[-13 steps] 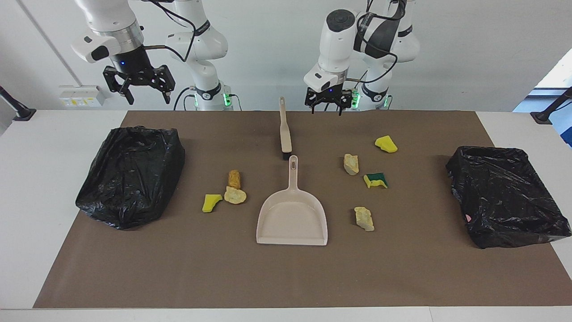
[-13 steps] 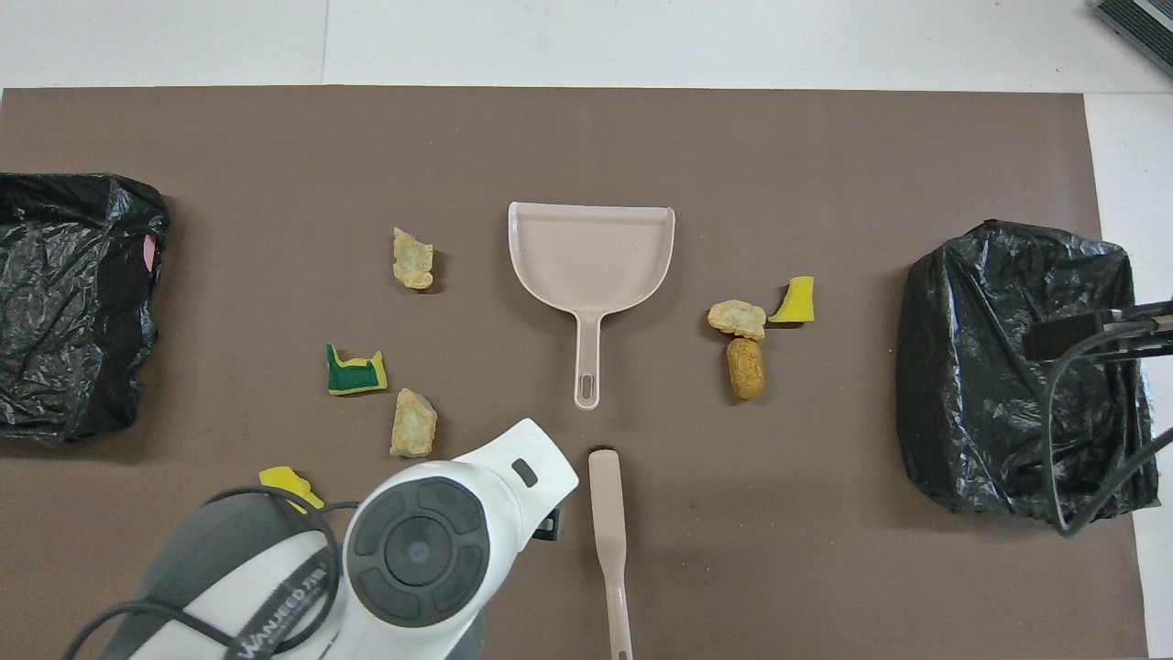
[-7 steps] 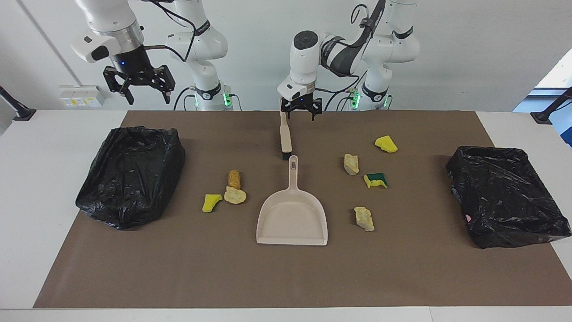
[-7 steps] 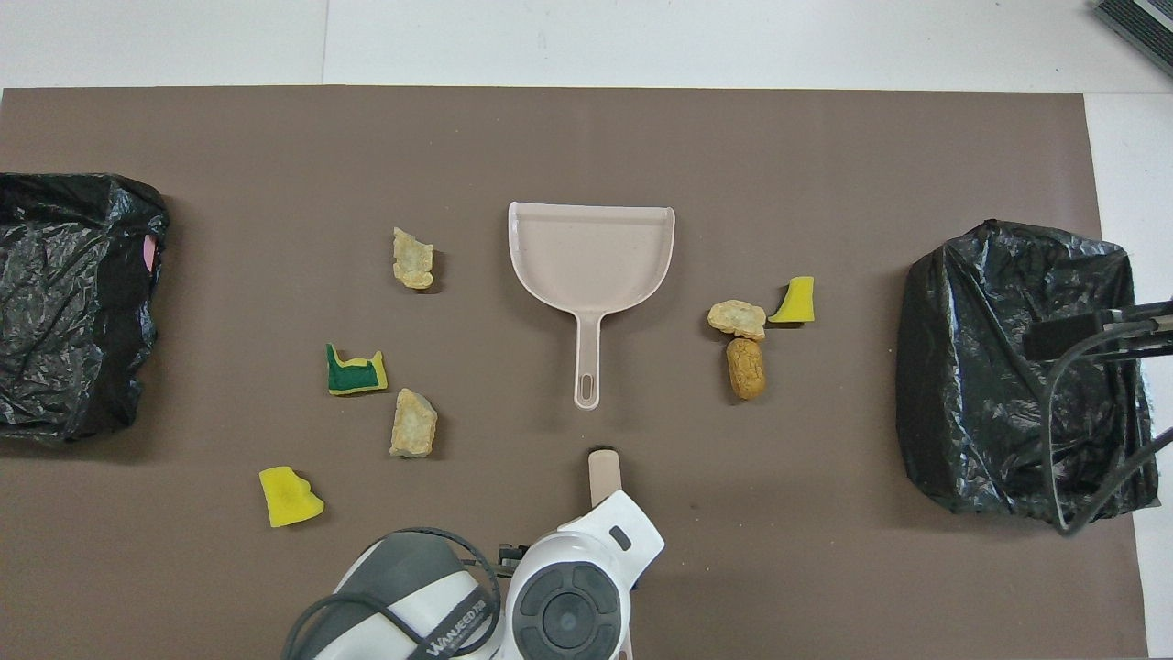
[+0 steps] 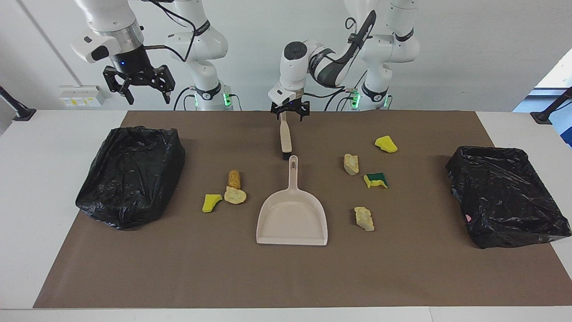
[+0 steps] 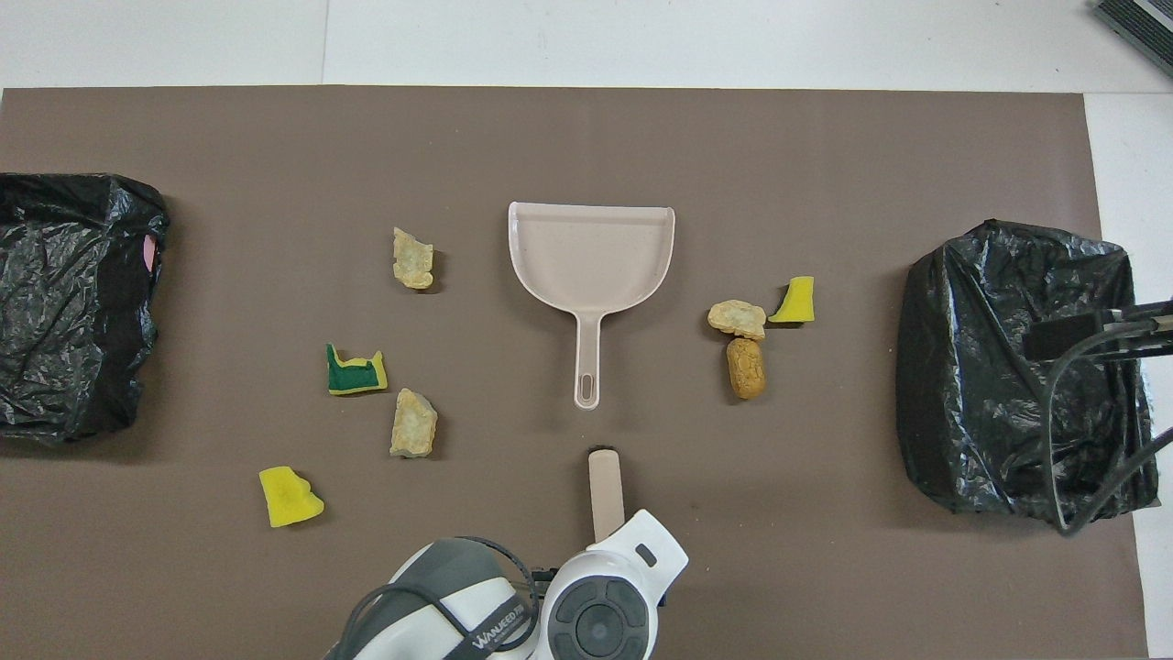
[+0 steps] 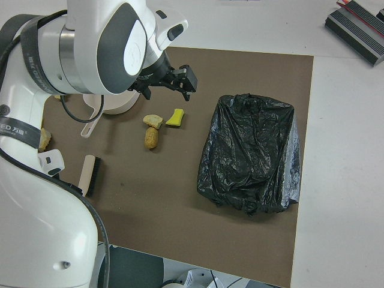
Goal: Sweep and dump trash in bin
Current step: 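Grasp the beige brush handle with the left gripper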
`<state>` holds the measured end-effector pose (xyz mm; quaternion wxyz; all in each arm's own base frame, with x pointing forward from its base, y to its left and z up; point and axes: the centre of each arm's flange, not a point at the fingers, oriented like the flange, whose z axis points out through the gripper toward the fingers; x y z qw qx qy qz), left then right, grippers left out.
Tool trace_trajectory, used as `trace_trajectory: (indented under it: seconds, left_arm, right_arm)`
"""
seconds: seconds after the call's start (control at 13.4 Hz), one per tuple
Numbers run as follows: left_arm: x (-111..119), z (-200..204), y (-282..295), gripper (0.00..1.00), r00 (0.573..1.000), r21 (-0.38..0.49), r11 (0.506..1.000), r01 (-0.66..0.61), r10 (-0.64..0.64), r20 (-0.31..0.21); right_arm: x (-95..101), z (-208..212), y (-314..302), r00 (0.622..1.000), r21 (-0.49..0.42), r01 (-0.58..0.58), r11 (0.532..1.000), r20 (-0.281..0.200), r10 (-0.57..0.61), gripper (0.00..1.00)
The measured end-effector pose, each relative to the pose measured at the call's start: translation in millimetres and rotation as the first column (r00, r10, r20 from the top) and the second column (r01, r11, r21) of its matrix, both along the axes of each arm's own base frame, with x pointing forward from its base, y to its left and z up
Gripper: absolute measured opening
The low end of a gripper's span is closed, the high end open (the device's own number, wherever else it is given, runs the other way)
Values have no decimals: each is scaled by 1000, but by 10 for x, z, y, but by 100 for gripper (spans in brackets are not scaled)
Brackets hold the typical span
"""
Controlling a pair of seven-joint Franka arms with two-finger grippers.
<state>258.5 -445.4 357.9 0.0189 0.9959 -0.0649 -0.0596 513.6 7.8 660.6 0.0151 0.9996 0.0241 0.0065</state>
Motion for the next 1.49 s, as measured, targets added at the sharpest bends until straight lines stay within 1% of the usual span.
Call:
trace_trajectory:
  seconds: [0.22, 0.3, 0.67, 0.82, 0.89, 1.04, 1.12, 1.19, 1.34, 1.49]
  left_arm:
    - [-243, -22, -131, 100, 1000, 7, 1000, 9, -9, -7]
    - [-277, -33, -147, 100, 1000, 9, 1000, 6, -6, -11]
    - [-298, -112, -153, 100, 999, 18, 1000, -13, 13, -34]
    - [-296, -140, -154, 95, 999, 20, 1000, -17, 17, -43]
    - [-295, -145, -155, 82, 999, 20, 1000, -17, 18, -45]
    - [-295, -148, -155, 53, 999, 20, 1000, -17, 18, -46]
    - [-292, -150, -153, 39, 999, 20, 1000, -17, 18, -46]
    - [-287, -153, -150, 28, 999, 20, 1000, -18, 19, -47]
    - [-269, -156, -141, 26, 999, 21, 1000, -22, 23, -48]
    - [-250, -157, -128, 26, 998, 23, 999, -26, 27, -49]
  right_arm:
    - [0, 0, 0, 1000, 0, 0, 1000, 0, 0, 100]
    - [0, 0, 0, 1000, 0, 0, 1000, 0, 0, 100]
    - [-1, 7, 15, 1000, 2, -3, 1000, 1, 3, 100]
    - [-2, -2, 19, 1000, 3, -6, 1000, -1, 6, 100]
    - [-2, -19, 38, 1000, 4, -9, 1000, -5, 9, 100]
    - [24, -105, 97, 1000, 5, -20, 1000, -17, 20, 100]
    - [70, -173, 137, 1000, 9, -27, 1000, -16, 27, 100]
    - [125, -258, 181, 999, 24, -32, 999, -16, 32, 100]
    - [203, -442, 278, 999, 64, -41, 997, -27, 43, 100]
    - [260, -554, 526, 997, 72, -76, 994, -5, 77, 100]
